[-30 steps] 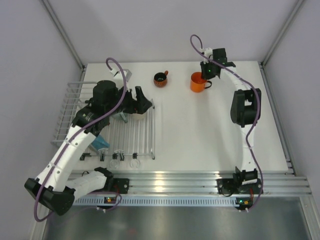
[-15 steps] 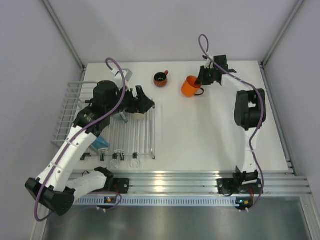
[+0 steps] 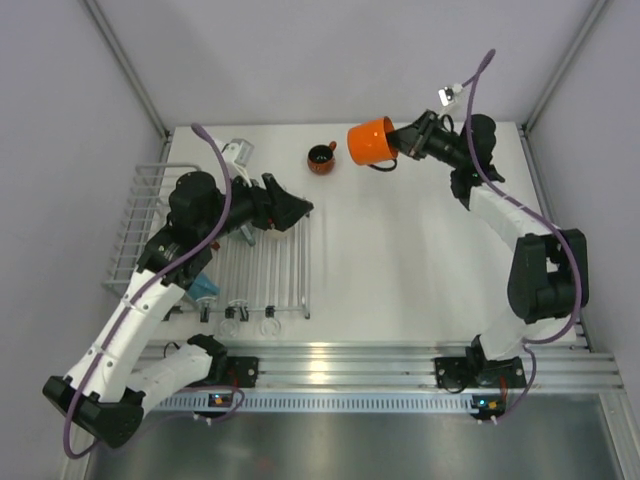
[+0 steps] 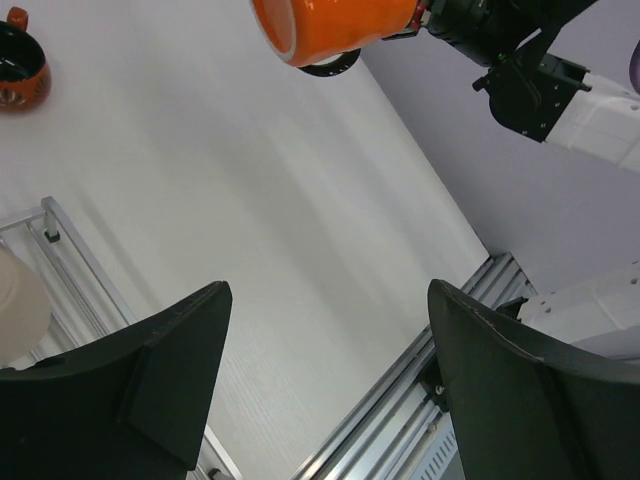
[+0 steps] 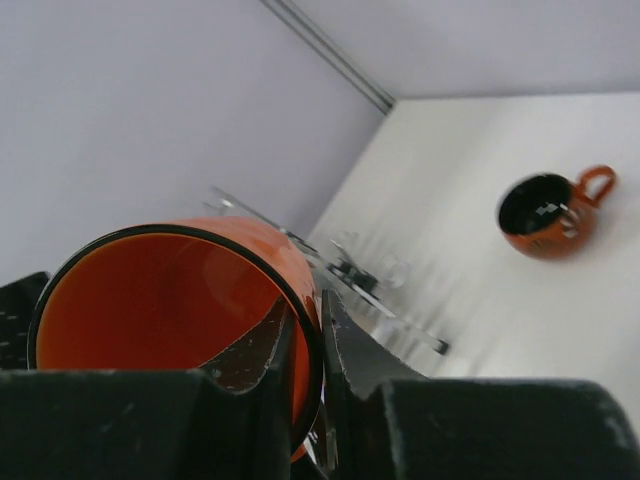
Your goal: Load the cups into the dish rack
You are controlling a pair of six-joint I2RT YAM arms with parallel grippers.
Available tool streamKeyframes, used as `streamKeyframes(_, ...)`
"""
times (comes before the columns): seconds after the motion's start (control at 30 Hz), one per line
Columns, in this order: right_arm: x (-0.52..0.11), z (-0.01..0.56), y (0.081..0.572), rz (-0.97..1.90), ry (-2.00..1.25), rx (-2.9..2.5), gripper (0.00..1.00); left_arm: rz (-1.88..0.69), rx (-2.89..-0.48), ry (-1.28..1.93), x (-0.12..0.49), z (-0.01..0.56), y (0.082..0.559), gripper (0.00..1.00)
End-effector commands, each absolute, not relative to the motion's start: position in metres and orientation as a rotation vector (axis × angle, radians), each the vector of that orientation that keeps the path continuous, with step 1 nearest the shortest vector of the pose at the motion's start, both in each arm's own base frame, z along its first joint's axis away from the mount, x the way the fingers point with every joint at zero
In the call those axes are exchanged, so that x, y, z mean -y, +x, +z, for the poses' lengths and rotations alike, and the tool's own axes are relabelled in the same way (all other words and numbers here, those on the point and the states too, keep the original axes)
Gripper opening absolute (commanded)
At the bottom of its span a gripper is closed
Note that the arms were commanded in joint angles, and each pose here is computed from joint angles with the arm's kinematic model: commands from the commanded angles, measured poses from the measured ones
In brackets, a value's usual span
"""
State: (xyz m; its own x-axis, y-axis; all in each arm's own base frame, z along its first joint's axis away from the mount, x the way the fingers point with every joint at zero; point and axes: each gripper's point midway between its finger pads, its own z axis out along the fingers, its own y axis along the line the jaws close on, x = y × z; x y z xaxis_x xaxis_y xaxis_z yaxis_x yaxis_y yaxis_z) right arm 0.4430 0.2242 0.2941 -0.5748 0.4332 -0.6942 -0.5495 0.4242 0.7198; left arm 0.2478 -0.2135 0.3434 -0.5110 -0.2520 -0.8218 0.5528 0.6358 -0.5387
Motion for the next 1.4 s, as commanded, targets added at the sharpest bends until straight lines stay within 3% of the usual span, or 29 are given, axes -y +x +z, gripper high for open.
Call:
streamKeyframes(0.0,-0.232,0.407,0.385,1.568,-0.210,-1.352,0.00,-1.101,-1.731,0.271,0.223,0.374,0.245,0.85)
streamKeyframes(0.17,-0.231,0.452,0.338,1.739,-0.178,-1.157,0.00,-1.173,-1.694,0.286,0.230,0.377,0.239,0.84)
streamKeyframes(0.5,-0.240,0.490,0.287,2.018,-0.022,-0.799,0.00,-1.282,-1.493,0.327,0.238,0.406,0.232,0.84)
streamKeyframes(1.37,-0.311,0.489,0.250,2.365,0.220,-0.797,0.00,-1.256,-1.355,0.419,0.242,0.410,0.233,0.84)
